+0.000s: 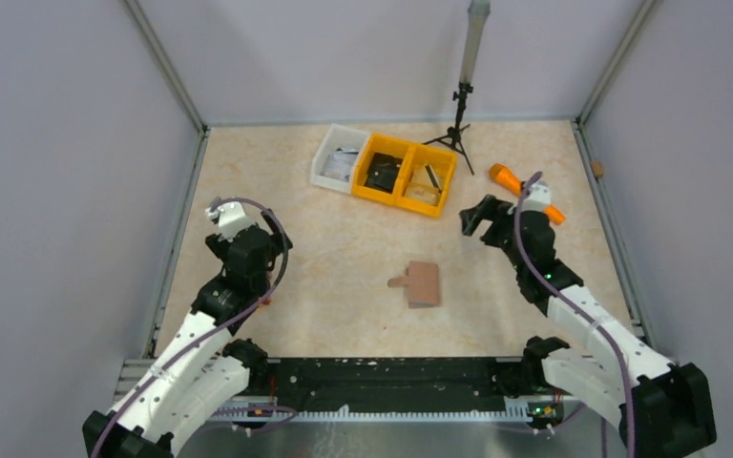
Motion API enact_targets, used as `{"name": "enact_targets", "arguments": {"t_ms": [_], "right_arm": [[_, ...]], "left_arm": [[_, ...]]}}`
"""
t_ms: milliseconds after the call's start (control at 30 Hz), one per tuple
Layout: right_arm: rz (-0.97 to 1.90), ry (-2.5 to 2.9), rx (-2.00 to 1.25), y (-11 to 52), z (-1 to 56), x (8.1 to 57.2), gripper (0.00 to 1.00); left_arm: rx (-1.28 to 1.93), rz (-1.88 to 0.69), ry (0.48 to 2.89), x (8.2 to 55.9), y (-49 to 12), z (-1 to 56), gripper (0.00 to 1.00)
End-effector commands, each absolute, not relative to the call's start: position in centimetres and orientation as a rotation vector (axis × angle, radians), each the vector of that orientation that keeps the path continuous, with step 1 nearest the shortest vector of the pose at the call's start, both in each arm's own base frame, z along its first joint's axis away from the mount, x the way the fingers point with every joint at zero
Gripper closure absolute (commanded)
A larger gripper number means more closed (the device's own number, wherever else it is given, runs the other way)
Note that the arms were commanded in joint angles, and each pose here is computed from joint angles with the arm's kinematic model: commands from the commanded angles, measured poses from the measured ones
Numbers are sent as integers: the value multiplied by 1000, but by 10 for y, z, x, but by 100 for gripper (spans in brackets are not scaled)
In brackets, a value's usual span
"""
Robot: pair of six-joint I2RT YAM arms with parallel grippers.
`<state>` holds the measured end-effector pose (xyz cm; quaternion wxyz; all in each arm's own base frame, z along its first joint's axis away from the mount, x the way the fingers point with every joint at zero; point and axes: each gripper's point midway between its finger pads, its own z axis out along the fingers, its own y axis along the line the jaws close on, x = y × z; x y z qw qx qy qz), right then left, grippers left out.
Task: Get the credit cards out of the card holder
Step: Reset both arms
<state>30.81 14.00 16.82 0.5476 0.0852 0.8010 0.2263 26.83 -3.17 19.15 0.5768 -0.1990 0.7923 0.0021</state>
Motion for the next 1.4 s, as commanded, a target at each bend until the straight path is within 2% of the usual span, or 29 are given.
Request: {"name": "enact_targets", "arguments": {"t_ms": [0,100,267,500,667,767,900,1000,1100,1367], "right_arm": [[285,1788,312,60,184,318,6],[131,1758,322,32,176,319,3],[76,1745,315,19,166,330,1],[-74,1512,158,2,160,323,5],[-177,1509,103,-9,147,326,5],[-127,1488,202,-24,136,329,6],[-33,1521,167,-26,122,343,11],[13,1535,66,-11,116,354,10],[28,1618,40,-7,106,367,2],[-30,1631,51,-9,104,367,1]], "left_arm": [[-560,168,1720,282,12,198,1],[-542,168,1646,290,20,194,1],[-467,294,1558,296,40,175,1],[-342,356,1645,325,51,133,1],[-296,298,1629,348,44,129,1],[-270,198,1587,362,39,133,1],[-167,159,1599,377,27,116,6],[-236,200,1626,379,38,112,2],[-244,208,1635,378,39,110,1],[-246,211,1632,378,40,111,1]]}}
